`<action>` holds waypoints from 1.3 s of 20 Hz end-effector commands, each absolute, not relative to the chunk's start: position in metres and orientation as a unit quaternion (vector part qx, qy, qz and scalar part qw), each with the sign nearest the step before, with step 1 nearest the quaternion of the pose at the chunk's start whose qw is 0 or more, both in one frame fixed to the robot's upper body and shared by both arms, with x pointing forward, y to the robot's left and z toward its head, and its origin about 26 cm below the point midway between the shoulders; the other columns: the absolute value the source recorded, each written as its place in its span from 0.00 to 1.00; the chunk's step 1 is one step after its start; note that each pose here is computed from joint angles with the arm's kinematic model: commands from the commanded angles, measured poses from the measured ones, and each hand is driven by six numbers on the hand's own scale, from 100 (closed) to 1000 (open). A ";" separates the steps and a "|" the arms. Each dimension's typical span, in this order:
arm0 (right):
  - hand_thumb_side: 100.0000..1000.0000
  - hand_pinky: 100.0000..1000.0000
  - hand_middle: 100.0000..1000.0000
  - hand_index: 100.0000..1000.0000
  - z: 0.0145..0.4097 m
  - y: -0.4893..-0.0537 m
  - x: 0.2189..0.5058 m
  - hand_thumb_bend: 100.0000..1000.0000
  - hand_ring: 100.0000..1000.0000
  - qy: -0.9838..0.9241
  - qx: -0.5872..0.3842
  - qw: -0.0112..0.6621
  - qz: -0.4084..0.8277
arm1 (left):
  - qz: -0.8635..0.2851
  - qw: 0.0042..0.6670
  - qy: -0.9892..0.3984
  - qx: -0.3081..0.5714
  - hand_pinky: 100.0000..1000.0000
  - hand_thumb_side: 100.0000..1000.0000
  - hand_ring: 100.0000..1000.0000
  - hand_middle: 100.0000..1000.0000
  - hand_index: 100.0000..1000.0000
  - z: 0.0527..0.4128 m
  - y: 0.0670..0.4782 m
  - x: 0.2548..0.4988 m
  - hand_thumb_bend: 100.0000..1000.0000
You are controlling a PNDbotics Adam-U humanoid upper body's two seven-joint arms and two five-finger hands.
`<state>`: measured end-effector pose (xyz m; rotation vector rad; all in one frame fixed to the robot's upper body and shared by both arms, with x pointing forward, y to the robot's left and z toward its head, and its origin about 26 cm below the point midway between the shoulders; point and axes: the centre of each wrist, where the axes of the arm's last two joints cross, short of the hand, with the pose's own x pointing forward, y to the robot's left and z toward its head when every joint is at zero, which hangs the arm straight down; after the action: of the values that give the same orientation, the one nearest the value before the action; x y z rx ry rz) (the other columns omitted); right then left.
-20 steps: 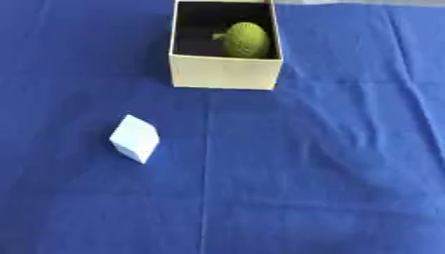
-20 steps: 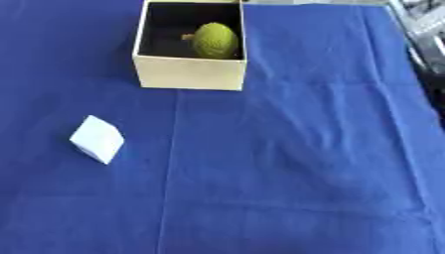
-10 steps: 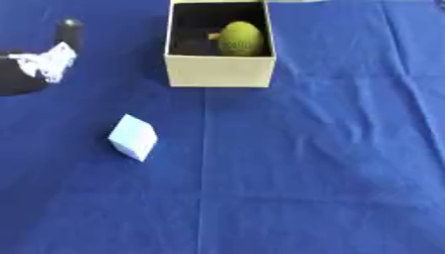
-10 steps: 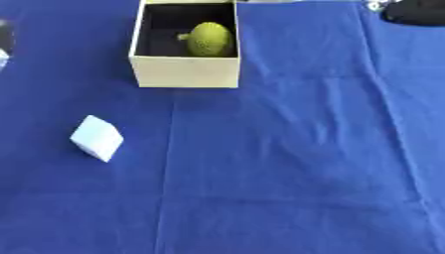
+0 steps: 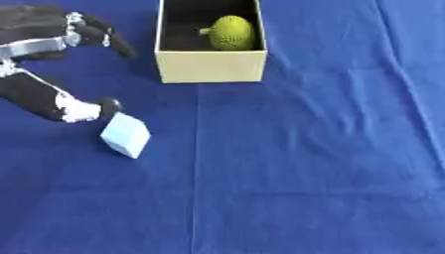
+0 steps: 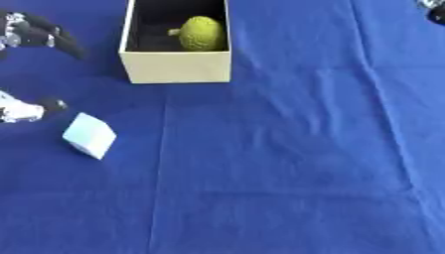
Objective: Pick up objects on the table and place them in the box.
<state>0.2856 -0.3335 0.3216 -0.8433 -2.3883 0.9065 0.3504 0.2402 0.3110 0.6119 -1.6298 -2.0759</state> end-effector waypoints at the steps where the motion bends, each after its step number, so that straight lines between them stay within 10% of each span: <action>1: 0.48 0.87 0.54 0.85 0.329 -0.334 0.280 0.00 0.70 -0.869 -0.308 0.214 0.322 | -0.773 0.210 -0.560 0.212 0.97 0.68 0.89 0.74 0.88 0.315 0.243 0.352 0.34; 26: 0.49 0.88 0.51 0.83 0.303 -0.334 0.284 0.00 0.67 -0.868 -0.287 0.270 0.303 | -0.805 0.241 -0.480 0.252 0.98 0.59 0.89 0.80 0.91 0.281 0.245 0.360 0.47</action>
<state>0.2881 -0.3345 0.2963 -0.7571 -2.3251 0.8026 0.3603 0.2419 0.2763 0.6525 -1.3347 -2.1830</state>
